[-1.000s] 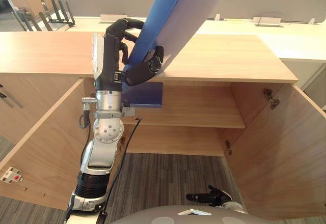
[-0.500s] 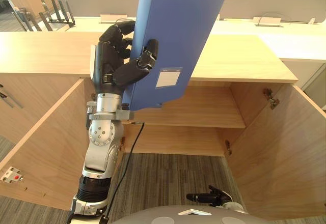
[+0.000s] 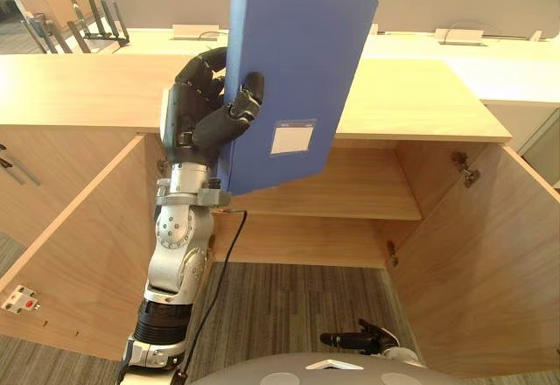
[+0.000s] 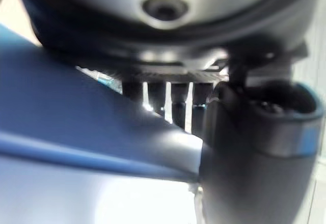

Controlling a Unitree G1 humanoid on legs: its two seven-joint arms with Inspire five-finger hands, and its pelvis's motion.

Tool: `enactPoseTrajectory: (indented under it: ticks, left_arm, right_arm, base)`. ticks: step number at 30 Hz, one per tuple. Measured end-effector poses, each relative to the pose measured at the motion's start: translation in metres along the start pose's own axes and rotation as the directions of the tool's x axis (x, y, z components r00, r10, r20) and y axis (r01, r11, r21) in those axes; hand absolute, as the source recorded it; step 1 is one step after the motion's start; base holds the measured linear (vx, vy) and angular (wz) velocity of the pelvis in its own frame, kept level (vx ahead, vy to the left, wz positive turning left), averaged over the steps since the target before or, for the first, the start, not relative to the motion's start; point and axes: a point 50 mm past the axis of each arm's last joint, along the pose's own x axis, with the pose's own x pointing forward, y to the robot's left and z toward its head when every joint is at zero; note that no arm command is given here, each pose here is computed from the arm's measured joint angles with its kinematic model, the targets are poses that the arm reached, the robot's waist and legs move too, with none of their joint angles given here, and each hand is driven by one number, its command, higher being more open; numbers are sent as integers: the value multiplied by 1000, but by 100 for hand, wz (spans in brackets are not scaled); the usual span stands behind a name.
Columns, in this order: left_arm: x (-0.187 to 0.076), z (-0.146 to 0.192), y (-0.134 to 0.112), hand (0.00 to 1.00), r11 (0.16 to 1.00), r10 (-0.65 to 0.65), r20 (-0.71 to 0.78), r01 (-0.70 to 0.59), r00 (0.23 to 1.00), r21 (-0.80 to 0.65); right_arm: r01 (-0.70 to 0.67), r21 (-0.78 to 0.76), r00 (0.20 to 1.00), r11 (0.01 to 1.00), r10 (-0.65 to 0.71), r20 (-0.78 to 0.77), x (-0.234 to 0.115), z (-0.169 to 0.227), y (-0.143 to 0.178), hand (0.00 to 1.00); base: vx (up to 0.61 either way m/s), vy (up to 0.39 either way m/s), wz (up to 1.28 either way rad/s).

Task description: Walk over to the cabinet, pick up the folder, carry it to the office cabinet, place the folder inside the office cabinet, then close the office cabinet door

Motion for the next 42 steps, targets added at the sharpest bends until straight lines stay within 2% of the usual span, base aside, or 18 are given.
enactPoseTrajectory:
  ticks: [5, 14, 22, 32, 38, 42]
  left_arm:
    - [-1, -5, -2, 0, 992, -10, -32, 6, 999, -127]
    - [-9, -39, -12, 0, 955, -50, -193, -10, 980, -297]
    - [-26, -78, -7, 0, 903, -48, -387, -126, 921, -411]
    - [-35, -90, -25, 0, 835, -151, -426, -115, 892, -538]
    - [-40, -98, -19, 0, 828, -125, -465, -166, 877, -536]
    - [-35, -97, -24, 0, 820, -128, -450, -161, 884, -549]
  right_arm:
    - [5, -1, 1000, 1000, -5, -3, 0, 0, -1, 100]
    - [12, -4, 1000, 1000, -12, -15, 0, -1, -2, 100]
    - [5, -44, 1000, 999, -6, -18, 0, 1, -1, 100]
    - [-12, -139, 1000, 990, 12, -1, 2, 10, 4, 100]
    - [-22, -113, 999, 993, 25, 27, 2, 15, 8, 100]
    - [-56, -103, 994, 993, 65, 88, 0, 20, 16, 100]
  base:
    - [0, 0, 0]
    - [0, 0, 0]
    - [0, 0, -2]
    - [-11, 6, -10]
    - [-23, 6, -20]
    - [-3, -3, -7]
